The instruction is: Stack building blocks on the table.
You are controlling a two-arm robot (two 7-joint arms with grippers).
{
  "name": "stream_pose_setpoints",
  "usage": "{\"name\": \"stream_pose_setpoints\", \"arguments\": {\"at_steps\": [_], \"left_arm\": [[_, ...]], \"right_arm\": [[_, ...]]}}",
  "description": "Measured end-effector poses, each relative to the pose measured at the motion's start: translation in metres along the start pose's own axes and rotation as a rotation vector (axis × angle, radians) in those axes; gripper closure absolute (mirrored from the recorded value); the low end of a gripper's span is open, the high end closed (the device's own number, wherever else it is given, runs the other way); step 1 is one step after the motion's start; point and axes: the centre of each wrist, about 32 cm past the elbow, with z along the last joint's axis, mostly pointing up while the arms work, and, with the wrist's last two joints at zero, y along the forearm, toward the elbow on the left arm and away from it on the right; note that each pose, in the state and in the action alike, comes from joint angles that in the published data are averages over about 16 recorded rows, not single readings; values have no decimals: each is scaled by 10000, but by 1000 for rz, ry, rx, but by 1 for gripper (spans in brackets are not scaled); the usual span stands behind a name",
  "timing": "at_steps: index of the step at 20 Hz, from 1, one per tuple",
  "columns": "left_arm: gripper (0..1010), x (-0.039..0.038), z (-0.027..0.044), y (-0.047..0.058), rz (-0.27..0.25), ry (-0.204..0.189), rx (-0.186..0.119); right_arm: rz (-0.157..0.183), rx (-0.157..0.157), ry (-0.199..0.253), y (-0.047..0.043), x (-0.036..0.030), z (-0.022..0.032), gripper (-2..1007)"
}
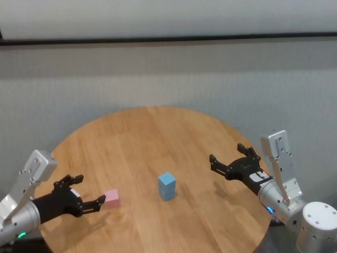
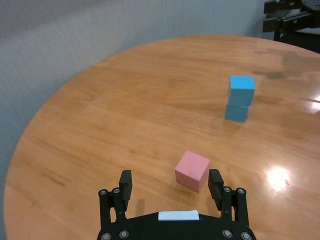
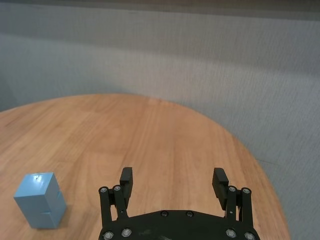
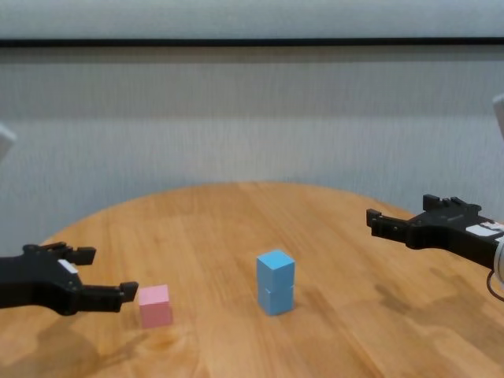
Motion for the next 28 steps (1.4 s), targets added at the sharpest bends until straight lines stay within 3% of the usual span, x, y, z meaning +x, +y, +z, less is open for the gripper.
{"name": "stream_pose_setpoints", "arguments": {"at_steps": [12, 28], "left_arm": [[8, 30, -14, -242, -30, 26, 19], [8, -24, -85, -368, -63, 24, 51]], "right_arm": [[-1, 1, 1, 3, -2, 0, 0], [-1, 2, 1, 4, -5, -2, 1]]}}
